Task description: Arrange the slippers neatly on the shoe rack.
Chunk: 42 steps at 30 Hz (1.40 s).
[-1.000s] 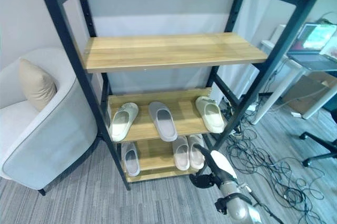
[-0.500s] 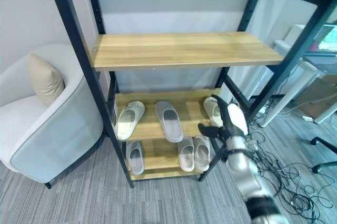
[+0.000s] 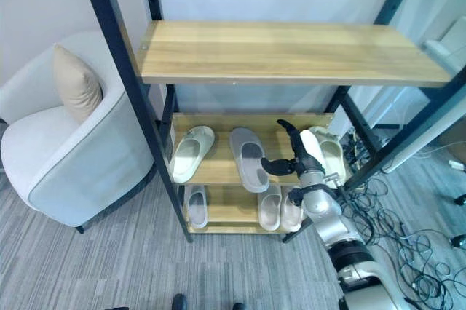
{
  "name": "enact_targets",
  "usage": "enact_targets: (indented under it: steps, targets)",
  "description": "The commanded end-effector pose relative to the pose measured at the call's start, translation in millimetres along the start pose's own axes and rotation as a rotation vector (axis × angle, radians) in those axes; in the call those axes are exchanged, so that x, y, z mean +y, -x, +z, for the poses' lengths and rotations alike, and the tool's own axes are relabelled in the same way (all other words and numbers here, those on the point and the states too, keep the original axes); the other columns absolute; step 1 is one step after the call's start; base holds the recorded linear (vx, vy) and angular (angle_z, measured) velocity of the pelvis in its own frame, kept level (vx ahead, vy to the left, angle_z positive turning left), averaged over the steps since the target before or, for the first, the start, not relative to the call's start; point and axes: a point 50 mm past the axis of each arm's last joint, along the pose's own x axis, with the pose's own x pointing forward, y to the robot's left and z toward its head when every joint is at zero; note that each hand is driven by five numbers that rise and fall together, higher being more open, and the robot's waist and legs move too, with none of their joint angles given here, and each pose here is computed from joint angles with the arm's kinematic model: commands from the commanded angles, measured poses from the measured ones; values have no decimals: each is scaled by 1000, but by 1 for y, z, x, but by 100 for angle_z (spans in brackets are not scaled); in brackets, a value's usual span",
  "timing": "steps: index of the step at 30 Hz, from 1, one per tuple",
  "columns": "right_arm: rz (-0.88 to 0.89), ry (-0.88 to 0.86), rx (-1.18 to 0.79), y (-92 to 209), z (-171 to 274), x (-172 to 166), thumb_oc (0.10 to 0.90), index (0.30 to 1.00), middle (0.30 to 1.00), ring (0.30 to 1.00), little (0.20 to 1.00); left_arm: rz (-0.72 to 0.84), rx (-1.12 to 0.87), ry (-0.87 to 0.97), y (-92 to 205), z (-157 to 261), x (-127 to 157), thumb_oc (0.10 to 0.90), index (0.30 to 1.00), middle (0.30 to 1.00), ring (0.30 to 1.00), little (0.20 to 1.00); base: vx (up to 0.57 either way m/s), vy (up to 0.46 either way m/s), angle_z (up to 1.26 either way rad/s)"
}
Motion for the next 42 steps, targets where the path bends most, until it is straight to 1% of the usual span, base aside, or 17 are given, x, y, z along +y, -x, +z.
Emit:
enact_targets:
  steps: [1,10,16,20,21,23,26,30,33,37,38,40,41,42]
  targets:
    - [-165,-34,-205,-24,44,-49,800,900,900,900,900,-8,-40,-42,-3,17,1,800,900,900,900,900,24,-11,5]
    - [-181,-27,-193,-27,42,-56,800,900,900,900,900,-20,-28,-54,-2,12,0,800,900,900,900,900,9,-3,4]
    - [-203,-54,-216,-39,55,-60,800,900,900,900,900,-1,-74,-46,-3,24,5,800,900,900,900,900,-15,-6,2]
    - [-203,-54,-217,-39,56,-60,800,900,900,900,900,-1,-75,-45,-3,25,5,800,900,900,900,900,-16,-2,3]
    - [-260,-32,-241,-50,70,-79,800,900,900,900,900,-5,-106,-54,-4,32,4,800,900,900,900,900,-36,-4,-4]
    - [-294,-45,-258,-55,78,-89,800,900,900,900,900,-6,-115,-56,-4,35,3,800,900,900,900,900,-29,3,-5]
    - [-338,-13,-292,-59,91,-103,800,900,900,900,900,-4,-128,-67,-4,39,3,800,900,900,900,900,-15,17,7]
    - [-381,-72,-313,-61,99,-109,800,900,900,900,900,14,-132,-63,-4,40,6,800,900,900,900,900,7,15,6]
    - [-400,-79,-309,-62,98,-113,800,900,900,900,900,27,-139,-53,-4,40,8,800,900,900,900,900,21,10,7]
    - [-394,-126,-295,-62,95,-108,800,900,900,900,900,36,-142,-66,-4,40,9,800,900,900,900,900,0,0,0]
    - [-380,-125,-289,-62,93,-105,739,808,808,808,808,36,-142,-68,-4,39,10,800,900,900,900,900,0,0,0]
    - [-350,-126,-262,-63,88,-98,703,754,754,754,754,31,-141,-74,-4,39,9,800,900,900,900,900,0,0,0]
    - [-325,-109,-233,-65,83,-93,599,599,599,599,599,30,-144,-80,-4,39,9,800,900,900,900,900,0,0,0]
    - [-301,-87,-215,-67,81,-90,562,542,542,542,542,31,-145,-81,-4,40,10,800,900,900,900,900,0,0,0]
